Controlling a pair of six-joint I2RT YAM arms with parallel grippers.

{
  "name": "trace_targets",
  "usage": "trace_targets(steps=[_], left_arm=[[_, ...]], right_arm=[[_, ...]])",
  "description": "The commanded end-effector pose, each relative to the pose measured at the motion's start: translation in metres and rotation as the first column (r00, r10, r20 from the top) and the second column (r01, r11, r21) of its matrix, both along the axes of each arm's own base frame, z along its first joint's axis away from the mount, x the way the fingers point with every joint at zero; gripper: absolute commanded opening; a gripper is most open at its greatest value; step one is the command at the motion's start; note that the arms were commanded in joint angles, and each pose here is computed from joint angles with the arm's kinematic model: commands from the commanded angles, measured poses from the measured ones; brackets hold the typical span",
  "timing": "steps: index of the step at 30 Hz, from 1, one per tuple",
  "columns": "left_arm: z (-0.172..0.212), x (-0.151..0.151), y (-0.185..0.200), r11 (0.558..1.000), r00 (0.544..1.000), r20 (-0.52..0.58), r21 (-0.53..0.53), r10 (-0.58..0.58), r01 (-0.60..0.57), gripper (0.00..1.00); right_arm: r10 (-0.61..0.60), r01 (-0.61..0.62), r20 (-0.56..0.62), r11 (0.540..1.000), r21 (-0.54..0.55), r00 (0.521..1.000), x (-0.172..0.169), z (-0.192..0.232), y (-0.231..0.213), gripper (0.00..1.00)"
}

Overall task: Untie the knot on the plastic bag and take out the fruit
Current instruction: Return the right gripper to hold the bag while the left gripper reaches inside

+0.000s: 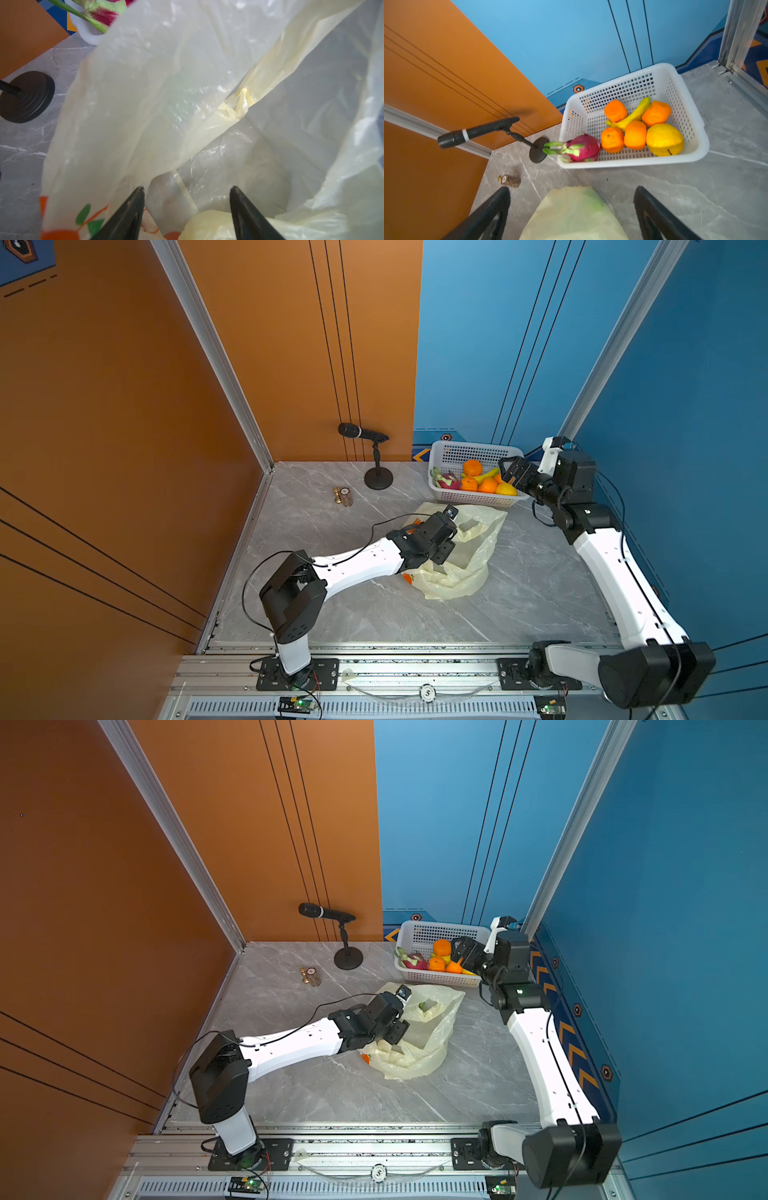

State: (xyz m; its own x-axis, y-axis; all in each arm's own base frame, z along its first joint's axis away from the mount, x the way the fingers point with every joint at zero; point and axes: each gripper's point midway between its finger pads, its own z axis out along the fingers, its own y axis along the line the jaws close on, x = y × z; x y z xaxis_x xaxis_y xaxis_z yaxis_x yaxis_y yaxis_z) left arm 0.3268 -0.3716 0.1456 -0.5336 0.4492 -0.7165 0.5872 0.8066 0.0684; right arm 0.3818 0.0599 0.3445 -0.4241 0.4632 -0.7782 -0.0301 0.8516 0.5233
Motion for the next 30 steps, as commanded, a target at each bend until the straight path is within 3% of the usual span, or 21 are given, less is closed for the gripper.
trace_targets(steps=[1, 7, 11, 15, 20, 23, 26, 29, 30], left_arm=[[-0.013, -0.003, -0.006, 1.0, 0.997, -0.075, -0.013, -0.015, 0.014, 0.64], [-0.03, -0.005, -0.011, 0.999, 0.993, -0.117, -0.041, -0.001, -0.004, 0.63], [-0.046, -0.006, -0.01, 0.998, 0.991, -0.131, -0.056, 0.006, -0.013, 0.62], [-0.053, 0.008, -0.009, 0.994, 0.994, -0.09, -0.087, 0.054, -0.062, 0.65], [-0.064, 0.027, 0.003, 0.988, 0.992, -0.037, -0.089, 0.12, -0.123, 0.68], [-0.069, 0.037, 0.01, 0.986, 0.989, -0.005, -0.072, 0.148, -0.148, 0.71], [-0.07, 0.048, 0.017, 0.983, 0.985, 0.015, -0.058, 0.173, -0.172, 0.79], [-0.066, 0.058, 0.027, 0.973, 0.974, 0.041, -0.063, 0.225, -0.222, 0.92], [-0.064, 0.061, 0.029, 0.97, 0.971, 0.051, -0.07, 0.236, -0.232, 0.95]], right_arm=[[0.057, -0.058, -0.042, 0.998, -0.025, 0.997, -0.037, -0.017, 0.01, 0.94], [0.115, -0.118, -0.202, 0.993, -0.002, 0.973, -0.084, -0.071, 0.031, 0.92], [0.147, -0.16, -0.286, 0.987, -0.023, 0.947, -0.096, -0.106, 0.051, 0.85], [0.148, -0.178, -0.344, 0.982, -0.056, 0.927, -0.087, -0.137, 0.063, 0.82], [-0.044, -0.028, -0.375, 0.983, -0.184, 0.926, -0.056, -0.163, 0.041, 0.88], [-0.055, -0.012, -0.354, 0.983, -0.182, 0.934, -0.036, -0.162, 0.046, 0.88], [-0.015, -0.036, -0.349, 0.99, -0.139, 0.937, -0.021, -0.162, 0.061, 0.74], [0.008, -0.047, -0.339, 0.993, -0.106, 0.941, -0.011, -0.157, 0.071, 0.46], [0.02, -0.053, -0.327, 0.994, -0.094, 0.945, -0.01, -0.153, 0.074, 0.42]])
